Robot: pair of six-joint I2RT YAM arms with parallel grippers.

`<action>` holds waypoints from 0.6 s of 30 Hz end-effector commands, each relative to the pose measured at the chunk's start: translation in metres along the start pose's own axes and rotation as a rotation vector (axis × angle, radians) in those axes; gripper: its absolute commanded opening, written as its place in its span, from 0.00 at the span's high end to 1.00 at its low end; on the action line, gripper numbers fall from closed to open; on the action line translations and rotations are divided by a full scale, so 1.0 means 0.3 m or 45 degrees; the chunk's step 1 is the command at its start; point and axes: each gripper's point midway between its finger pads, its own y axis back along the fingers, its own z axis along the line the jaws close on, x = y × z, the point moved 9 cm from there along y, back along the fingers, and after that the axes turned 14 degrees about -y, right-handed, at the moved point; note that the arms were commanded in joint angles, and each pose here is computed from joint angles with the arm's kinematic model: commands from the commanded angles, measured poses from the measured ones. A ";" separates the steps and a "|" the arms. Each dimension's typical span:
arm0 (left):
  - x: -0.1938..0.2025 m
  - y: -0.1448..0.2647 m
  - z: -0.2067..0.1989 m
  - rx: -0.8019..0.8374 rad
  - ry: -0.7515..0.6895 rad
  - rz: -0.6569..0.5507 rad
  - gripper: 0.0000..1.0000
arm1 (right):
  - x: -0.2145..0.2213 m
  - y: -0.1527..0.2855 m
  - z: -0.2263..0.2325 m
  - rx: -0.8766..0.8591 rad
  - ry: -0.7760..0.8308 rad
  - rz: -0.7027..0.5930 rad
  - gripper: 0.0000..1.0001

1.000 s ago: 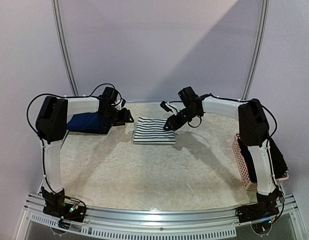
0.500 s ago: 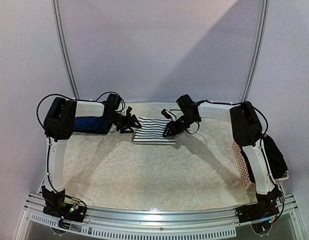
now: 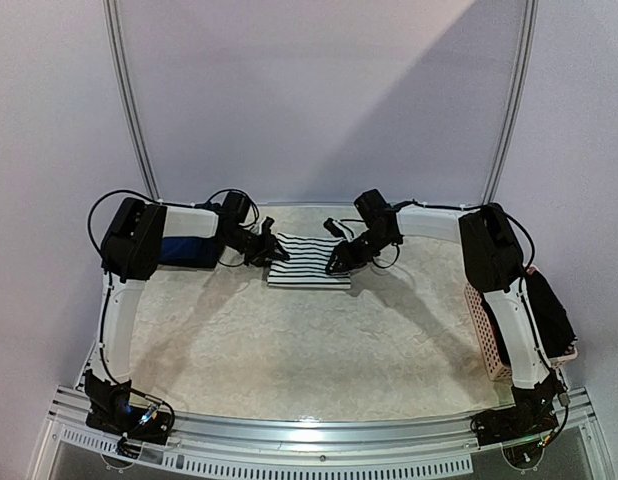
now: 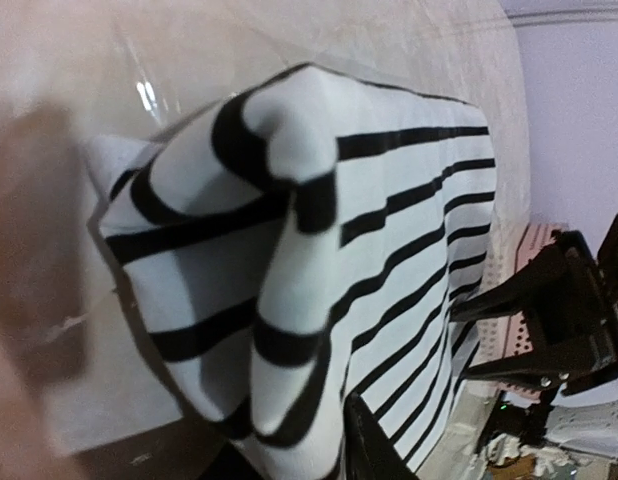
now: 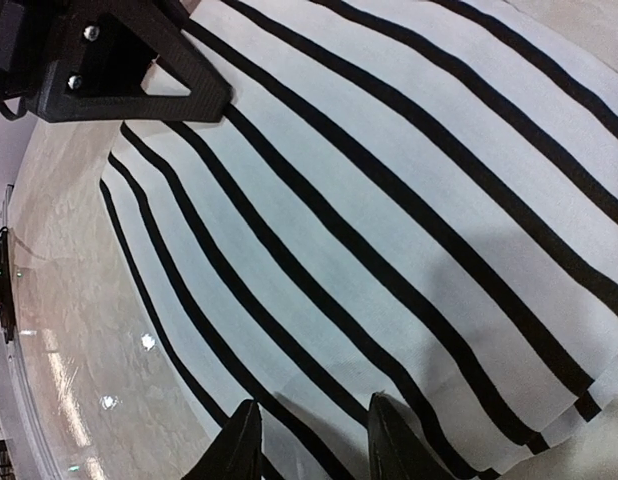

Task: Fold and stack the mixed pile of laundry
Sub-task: Pick up the square-folded tank top from the center of the board.

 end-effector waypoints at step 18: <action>-0.050 0.220 -0.103 -0.711 -0.354 0.263 1.00 | 0.327 0.598 0.178 0.155 0.488 -0.115 0.59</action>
